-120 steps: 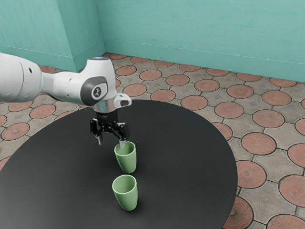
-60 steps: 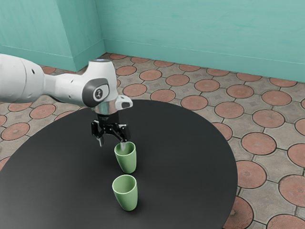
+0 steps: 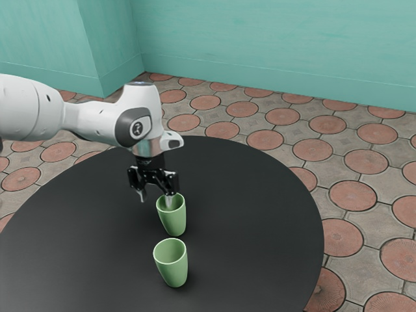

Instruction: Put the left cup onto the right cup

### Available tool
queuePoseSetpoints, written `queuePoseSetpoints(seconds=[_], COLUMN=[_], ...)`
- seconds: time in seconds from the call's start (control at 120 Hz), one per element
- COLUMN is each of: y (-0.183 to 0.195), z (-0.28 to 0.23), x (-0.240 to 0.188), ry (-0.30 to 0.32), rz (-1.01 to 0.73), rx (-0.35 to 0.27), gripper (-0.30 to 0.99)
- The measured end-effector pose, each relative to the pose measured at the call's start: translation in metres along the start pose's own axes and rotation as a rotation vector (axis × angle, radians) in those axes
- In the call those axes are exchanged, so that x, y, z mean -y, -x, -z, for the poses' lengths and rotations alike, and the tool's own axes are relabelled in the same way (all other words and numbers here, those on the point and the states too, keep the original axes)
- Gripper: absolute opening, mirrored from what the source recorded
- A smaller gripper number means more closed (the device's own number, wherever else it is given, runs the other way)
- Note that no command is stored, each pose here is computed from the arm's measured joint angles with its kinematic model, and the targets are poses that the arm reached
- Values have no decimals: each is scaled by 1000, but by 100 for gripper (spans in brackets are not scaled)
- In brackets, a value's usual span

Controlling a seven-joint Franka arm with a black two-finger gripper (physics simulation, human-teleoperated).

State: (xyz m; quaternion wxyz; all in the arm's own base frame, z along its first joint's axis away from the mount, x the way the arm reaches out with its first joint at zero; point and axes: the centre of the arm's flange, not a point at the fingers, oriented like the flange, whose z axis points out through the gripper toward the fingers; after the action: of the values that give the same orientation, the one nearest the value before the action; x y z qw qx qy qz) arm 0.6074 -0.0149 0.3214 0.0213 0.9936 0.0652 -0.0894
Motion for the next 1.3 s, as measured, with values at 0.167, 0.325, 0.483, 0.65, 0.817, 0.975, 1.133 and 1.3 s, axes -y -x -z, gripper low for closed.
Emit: queuePoseSetpoints(seconds=[0.167,0.325,0.483,0.65,0.817,0.975,1.133,1.3], y=[-1,-2,-2,-3,-4,-6,-6,-7], z=[-1,-2,-5,-7,-7,-8,-9,-12], x=[-2,-2,-3,-3,-7,-9,-9,-9], ry=[1,1,1,1,3,3,3,3], rz=[-2,-2,-1,-1,-6,-8,-8,-7], rx=[1,2,7,10,9,8,11,14], gripper=[53,48,43,40,37,33,28,22])
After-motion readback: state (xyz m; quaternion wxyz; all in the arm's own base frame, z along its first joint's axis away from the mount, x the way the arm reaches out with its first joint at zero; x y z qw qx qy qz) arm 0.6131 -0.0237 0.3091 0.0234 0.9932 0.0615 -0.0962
